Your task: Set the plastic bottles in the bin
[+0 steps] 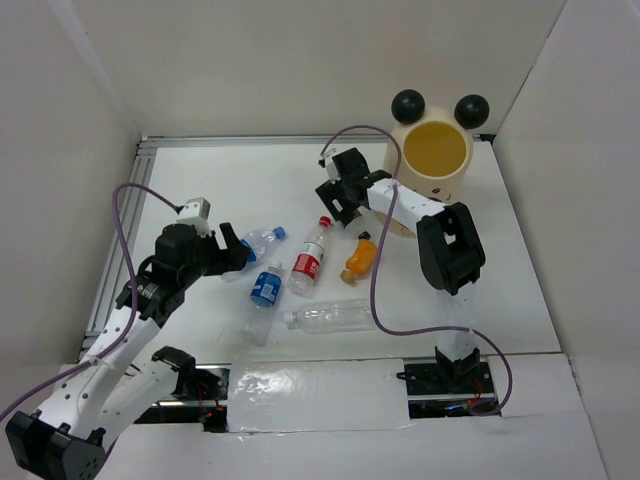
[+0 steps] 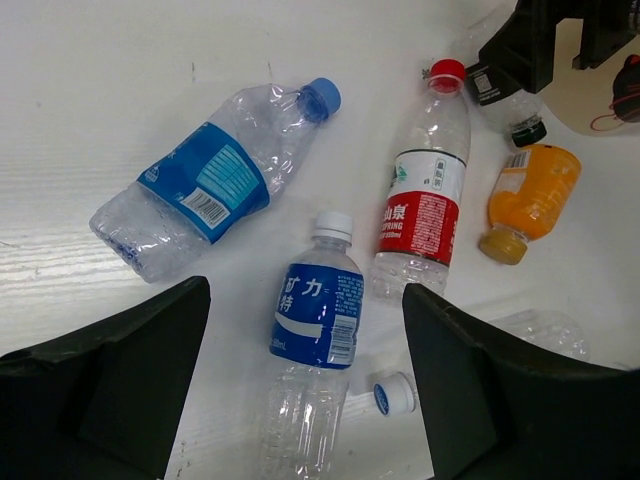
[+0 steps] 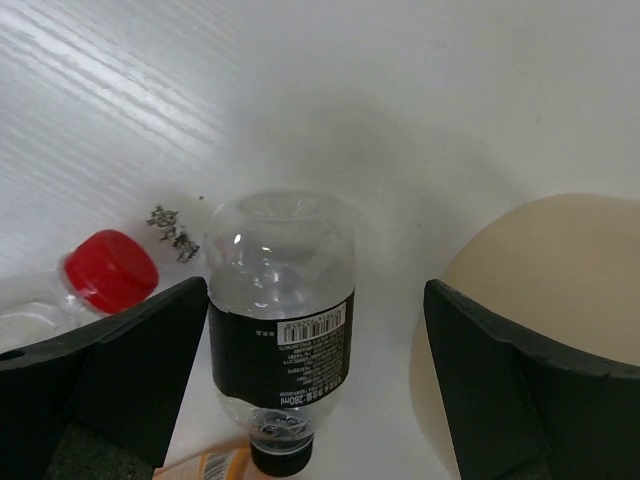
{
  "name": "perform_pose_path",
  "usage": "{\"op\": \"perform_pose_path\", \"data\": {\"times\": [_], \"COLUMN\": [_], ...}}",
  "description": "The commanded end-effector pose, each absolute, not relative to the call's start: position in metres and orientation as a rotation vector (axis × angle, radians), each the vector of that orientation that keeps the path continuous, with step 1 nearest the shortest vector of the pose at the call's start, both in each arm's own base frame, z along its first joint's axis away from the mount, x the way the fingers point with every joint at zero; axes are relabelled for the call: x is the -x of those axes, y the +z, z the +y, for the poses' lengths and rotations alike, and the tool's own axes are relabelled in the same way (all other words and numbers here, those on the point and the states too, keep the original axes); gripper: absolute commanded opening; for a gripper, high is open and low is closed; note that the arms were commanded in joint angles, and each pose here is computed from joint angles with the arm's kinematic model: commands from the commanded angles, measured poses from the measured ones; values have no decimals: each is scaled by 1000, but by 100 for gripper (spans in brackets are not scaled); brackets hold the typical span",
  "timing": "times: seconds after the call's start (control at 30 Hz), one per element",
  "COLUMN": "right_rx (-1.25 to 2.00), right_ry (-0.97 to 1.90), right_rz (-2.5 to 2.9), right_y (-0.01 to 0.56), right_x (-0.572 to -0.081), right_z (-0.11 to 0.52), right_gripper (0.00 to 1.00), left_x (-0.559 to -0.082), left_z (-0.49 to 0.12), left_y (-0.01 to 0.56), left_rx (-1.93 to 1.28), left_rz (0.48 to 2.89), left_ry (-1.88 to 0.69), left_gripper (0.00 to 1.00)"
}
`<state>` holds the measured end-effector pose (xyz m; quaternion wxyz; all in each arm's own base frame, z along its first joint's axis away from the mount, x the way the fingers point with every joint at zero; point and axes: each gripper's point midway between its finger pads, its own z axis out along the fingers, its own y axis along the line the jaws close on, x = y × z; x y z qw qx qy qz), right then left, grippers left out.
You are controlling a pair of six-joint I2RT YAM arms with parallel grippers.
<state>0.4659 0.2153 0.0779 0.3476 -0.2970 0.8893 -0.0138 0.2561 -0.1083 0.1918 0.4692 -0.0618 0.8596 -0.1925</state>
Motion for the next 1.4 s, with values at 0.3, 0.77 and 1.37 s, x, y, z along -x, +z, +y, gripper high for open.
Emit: {"op": "perform_pose_path", "data": {"times": [0.3, 0.77, 1.37], "right_rx": [852, 1182, 1109], "right_ry": [106, 615, 364], "right_rz": [2370, 1773, 1130], "right_y": [49, 289, 431], "right_x": [-465, -402, -387], "right_z": [223, 286, 126], "right_gripper": [73, 36, 26], "left_x": [-269, -242, -203], "left_z": [-113, -155, -180], "left_y": [197, 187, 112], "left_rx": [91, -123, -45], "left_rz": [2096, 2266, 2499], "left_ry": [-454, -577, -394], "left_gripper": [90, 92, 92]}}
